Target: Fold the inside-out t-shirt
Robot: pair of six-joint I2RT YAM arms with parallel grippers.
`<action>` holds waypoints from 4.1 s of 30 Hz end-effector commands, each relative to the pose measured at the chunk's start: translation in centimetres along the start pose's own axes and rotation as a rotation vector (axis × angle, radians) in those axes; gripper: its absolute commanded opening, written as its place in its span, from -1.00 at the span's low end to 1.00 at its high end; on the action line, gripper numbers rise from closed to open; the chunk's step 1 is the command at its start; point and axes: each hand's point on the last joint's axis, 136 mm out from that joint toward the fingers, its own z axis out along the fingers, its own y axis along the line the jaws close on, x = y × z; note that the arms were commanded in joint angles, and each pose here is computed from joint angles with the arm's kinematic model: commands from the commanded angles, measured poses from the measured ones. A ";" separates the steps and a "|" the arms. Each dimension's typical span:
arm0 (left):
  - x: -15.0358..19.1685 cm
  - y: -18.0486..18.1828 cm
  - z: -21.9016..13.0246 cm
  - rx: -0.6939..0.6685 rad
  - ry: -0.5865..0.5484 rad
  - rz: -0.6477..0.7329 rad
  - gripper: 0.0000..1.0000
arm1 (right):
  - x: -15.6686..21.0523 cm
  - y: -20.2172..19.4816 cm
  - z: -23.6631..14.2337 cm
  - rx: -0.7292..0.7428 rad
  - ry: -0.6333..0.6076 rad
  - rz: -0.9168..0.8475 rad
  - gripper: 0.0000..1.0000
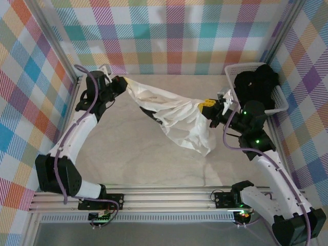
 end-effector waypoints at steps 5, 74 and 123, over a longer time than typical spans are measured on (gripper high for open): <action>5.3 3.5 0.7 -0.057 0.172 -0.035 -1.00 | 4.1 -2.7 1.8 0.068 0.133 0.125 -1.00; 10.4 -15.4 -9.5 0.561 0.188 0.335 -1.00 | 17.0 -4.4 7.4 0.250 0.514 0.212 -0.02; 12.3 5.4 -5.3 -0.428 0.222 0.378 -0.33 | 0.9 1.2 7.2 -0.454 0.269 0.617 -0.99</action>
